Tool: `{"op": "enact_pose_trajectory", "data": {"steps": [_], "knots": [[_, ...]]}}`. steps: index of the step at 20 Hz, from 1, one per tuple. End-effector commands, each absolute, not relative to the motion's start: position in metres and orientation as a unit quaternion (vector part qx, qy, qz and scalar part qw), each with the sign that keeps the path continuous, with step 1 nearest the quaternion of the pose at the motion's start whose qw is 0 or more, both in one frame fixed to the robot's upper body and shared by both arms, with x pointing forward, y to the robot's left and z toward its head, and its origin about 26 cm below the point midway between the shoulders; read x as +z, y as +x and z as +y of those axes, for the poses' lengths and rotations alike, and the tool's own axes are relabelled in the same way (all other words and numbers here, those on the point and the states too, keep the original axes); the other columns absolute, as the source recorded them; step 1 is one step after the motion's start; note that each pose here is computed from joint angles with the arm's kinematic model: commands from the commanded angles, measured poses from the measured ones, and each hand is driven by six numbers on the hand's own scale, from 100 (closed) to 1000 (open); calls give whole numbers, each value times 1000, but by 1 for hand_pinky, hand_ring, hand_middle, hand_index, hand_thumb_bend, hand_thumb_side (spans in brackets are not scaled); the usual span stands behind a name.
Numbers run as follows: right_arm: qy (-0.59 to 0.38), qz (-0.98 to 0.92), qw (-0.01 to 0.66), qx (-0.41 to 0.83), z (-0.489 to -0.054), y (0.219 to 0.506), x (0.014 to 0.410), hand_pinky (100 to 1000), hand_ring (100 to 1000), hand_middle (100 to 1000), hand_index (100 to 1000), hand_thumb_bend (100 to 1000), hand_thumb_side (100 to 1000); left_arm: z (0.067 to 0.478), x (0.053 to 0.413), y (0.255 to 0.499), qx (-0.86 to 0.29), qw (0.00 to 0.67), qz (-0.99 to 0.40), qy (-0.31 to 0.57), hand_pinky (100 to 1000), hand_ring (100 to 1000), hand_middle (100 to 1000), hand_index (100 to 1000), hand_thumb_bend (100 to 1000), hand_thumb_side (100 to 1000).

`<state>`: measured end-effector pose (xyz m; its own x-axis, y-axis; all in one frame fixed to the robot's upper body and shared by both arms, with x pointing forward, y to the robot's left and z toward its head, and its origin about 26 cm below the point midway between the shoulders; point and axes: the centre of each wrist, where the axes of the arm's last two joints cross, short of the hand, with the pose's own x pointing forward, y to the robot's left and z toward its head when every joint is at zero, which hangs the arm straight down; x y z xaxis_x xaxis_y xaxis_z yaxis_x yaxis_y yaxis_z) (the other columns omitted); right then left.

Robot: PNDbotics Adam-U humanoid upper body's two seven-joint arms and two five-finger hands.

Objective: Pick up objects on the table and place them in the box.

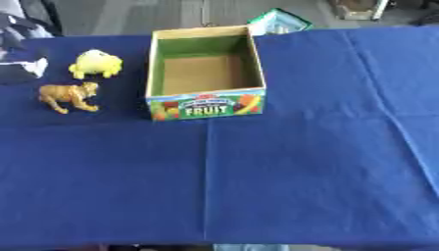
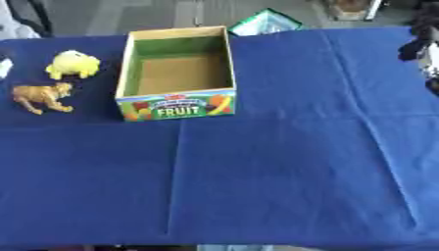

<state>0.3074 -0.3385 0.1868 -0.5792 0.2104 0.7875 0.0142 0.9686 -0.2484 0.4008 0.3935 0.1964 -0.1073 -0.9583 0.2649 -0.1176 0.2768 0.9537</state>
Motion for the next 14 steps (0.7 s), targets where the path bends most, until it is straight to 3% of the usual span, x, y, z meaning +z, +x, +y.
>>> {"op": "enact_pose_trajectory", "data": {"steps": [1,10,14], "knots": [[-70,-885,445,117,-341,307,194,615,584,614,819,100,279,411,209,405,-439,506,-584,458,663,610,661,793,248,186],[-67,-885,445,118,-340,308,194,615,585,614,819,100,280,417,200,420,-477,515,-540,466,703,650,689,807,327,194],[-66,-885,446,119,-339,308,194,615,585,613,819,100,280,416,193,426,-498,519,-518,463,729,690,715,825,423,219]]}}
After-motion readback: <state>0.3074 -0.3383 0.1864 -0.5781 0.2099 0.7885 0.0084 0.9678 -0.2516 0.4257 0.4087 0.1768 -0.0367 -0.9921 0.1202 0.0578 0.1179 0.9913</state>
